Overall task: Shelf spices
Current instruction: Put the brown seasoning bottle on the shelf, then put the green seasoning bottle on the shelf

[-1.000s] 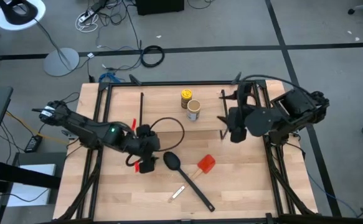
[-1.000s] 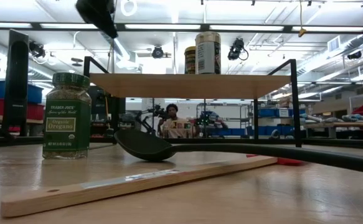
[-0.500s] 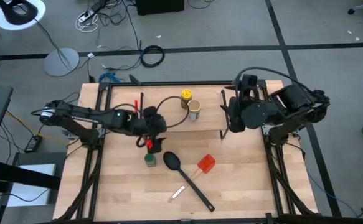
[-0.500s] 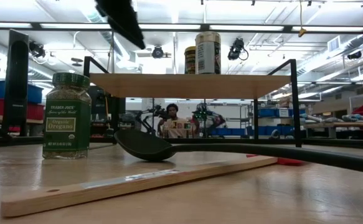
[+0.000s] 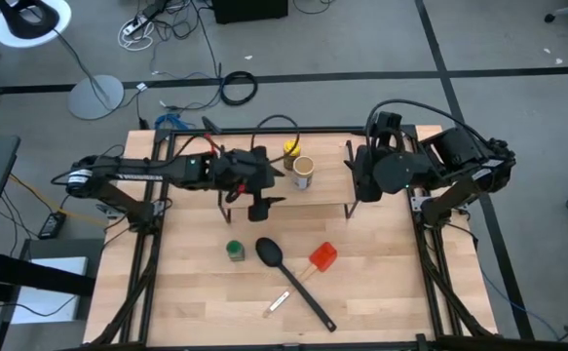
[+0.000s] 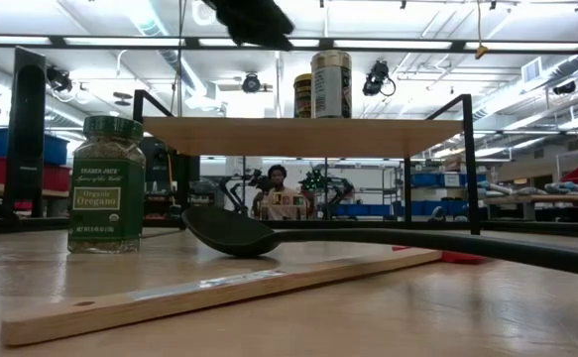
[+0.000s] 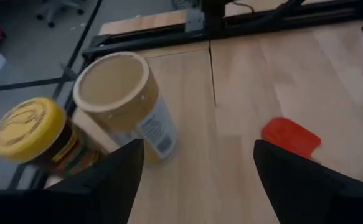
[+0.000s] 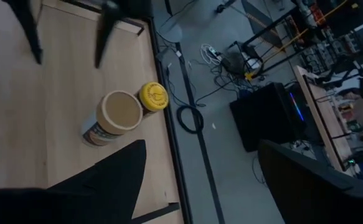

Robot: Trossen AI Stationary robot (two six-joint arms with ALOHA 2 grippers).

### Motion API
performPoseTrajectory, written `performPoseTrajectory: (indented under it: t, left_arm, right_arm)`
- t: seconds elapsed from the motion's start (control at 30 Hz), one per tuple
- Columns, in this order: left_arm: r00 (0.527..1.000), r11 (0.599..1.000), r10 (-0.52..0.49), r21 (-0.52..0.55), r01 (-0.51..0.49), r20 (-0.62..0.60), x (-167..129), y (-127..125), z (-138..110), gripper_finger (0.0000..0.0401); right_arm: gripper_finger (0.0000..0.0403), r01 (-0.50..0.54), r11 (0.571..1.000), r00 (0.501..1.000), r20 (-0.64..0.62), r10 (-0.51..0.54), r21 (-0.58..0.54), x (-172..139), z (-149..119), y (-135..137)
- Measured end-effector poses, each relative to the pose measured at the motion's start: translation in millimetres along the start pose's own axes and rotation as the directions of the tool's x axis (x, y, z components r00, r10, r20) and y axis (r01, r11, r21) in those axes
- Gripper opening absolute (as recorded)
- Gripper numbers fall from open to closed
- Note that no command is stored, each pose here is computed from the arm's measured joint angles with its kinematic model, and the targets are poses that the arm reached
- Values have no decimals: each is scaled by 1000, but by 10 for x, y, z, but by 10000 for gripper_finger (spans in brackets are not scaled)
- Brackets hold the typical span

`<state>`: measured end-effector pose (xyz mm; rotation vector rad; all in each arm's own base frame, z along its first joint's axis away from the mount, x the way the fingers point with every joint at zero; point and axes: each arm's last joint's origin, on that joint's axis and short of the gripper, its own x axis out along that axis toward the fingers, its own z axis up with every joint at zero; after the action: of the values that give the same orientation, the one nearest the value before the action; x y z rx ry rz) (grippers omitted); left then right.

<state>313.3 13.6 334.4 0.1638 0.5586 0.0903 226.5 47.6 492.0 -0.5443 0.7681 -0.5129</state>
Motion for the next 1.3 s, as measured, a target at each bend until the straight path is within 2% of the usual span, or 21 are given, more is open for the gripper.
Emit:
performPoseTrajectory:
  t: [0.2, 0.47, 0.83, 0.97, 1.07, 1.3]
  left_arm:
    - [996, 996, -82, -20, 83, 19, 232, 94, -39, 308]
    - [997, 996, -81, -43, 80, -15, 488, 194, -143, 308]
    - [997, 996, -74, -53, 75, 11, 708, 350, -212, 308]
    - [997, 997, -64, -42, 65, 33, 710, 377, -195, 308]
    - [998, 996, -70, -50, 70, 1, 668, 371, -213, 308]
    - [998, 996, -44, -72, 47, 36, 93, 284, -32, 308]
  right_arm:
    - [307, -10, 1000, 1000, 11, 10, -2, -13, 10, 14]
    - [307, -19, 1000, 1000, 23, 19, -17, -28, 21, 32]
    - [308, -20, 999, 999, 25, 21, -29, -28, 24, 32]
    - [308, -20, 999, 999, 25, 21, -30, -28, 24, 32]
    - [308, -20, 999, 999, 25, 21, -29, -28, 24, 32]
    - [308, -33, 999, 999, 23, 34, -35, -30, 20, 38]
